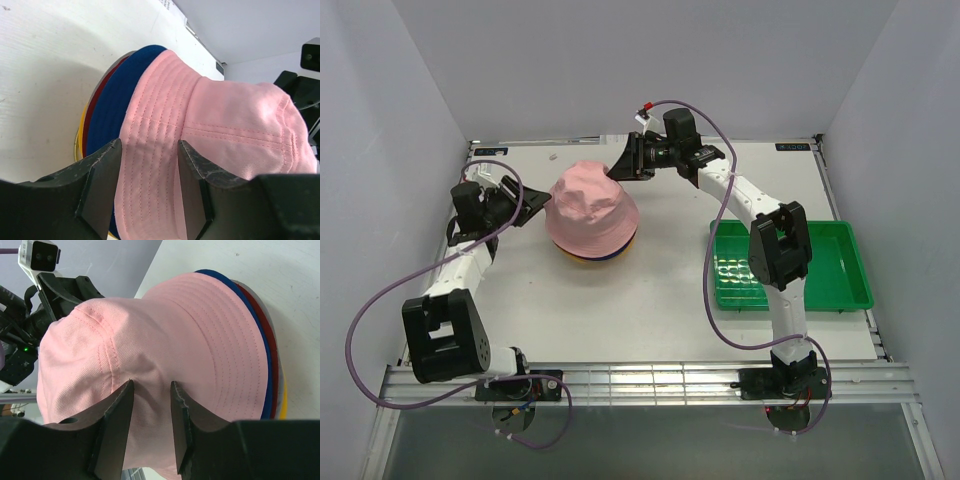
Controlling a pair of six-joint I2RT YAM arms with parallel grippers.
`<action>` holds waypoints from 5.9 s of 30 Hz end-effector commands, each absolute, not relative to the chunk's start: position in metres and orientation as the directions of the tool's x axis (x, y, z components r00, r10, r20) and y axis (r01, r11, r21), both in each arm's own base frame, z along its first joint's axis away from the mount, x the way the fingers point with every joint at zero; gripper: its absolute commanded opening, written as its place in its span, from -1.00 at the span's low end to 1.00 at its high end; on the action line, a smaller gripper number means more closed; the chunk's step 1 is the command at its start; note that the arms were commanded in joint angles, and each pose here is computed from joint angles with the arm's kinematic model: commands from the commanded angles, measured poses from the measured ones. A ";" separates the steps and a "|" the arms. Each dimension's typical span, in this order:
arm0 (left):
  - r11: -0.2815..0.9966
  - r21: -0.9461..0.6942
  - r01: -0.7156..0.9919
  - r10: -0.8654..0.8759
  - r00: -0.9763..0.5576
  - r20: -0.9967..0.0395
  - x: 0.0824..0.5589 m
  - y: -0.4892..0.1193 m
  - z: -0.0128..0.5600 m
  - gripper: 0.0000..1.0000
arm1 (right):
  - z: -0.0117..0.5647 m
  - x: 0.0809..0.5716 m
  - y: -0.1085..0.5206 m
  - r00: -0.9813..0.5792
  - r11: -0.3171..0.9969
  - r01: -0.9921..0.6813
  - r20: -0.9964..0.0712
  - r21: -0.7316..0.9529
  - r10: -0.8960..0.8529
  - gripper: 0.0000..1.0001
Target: Stack the hats
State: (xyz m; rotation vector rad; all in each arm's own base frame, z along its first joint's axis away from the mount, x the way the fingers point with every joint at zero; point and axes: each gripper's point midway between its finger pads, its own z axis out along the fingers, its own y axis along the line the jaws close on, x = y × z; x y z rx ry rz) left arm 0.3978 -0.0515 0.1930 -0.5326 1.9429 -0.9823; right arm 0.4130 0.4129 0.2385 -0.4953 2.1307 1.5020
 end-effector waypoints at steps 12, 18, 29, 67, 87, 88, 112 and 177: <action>0.590 -0.807 0.042 -0.664 -0.544 -0.513 0.401 -0.049 0.182 0.19 | 0.268 0.414 0.417 -0.771 0.271 -0.614 -0.636 0.741 -0.007 -0.16; 0.581 -0.812 0.049 -0.661 -0.554 -0.506 0.402 -0.051 0.179 0.22 | 0.266 0.414 0.417 -0.773 0.274 -0.612 -0.635 0.742 -0.008 -0.16; 0.511 -0.854 0.095 -0.677 -0.568 -0.468 0.395 -0.062 0.182 0.19 | 0.265 0.414 0.416 -0.772 0.278 -0.612 -0.635 0.741 -0.008 -0.16; 0.403 -0.910 0.100 -0.730 -0.563 -0.386 0.371 -0.062 0.184 -0.98 | 0.257 0.417 0.385 -0.785 0.368 -0.559 -0.617 0.743 0.052 -0.16; 0.405 -0.911 0.073 -0.728 -0.577 -0.370 0.360 -0.063 0.170 -1.00 | 0.197 0.361 0.321 -0.899 0.376 -0.312 -0.399 0.873 0.180 0.10; 0.405 -0.912 0.070 -0.729 -0.577 -0.368 0.360 -0.063 0.169 -1.00 | 0.198 0.360 0.322 -0.900 0.367 -0.309 -0.394 0.877 0.184 0.11; 0.403 -0.913 0.060 -0.730 -0.581 -0.360 0.359 -0.063 0.167 -1.00 | 0.189 0.365 0.353 -0.931 0.289 -0.217 -0.287 0.932 0.227 0.22; 0.491 -0.861 -0.131 -0.729 -0.603 -0.324 0.358 -0.048 0.122 -0.93 | 0.118 0.369 0.351 -0.946 0.470 -0.118 -0.243 0.875 0.215 -0.78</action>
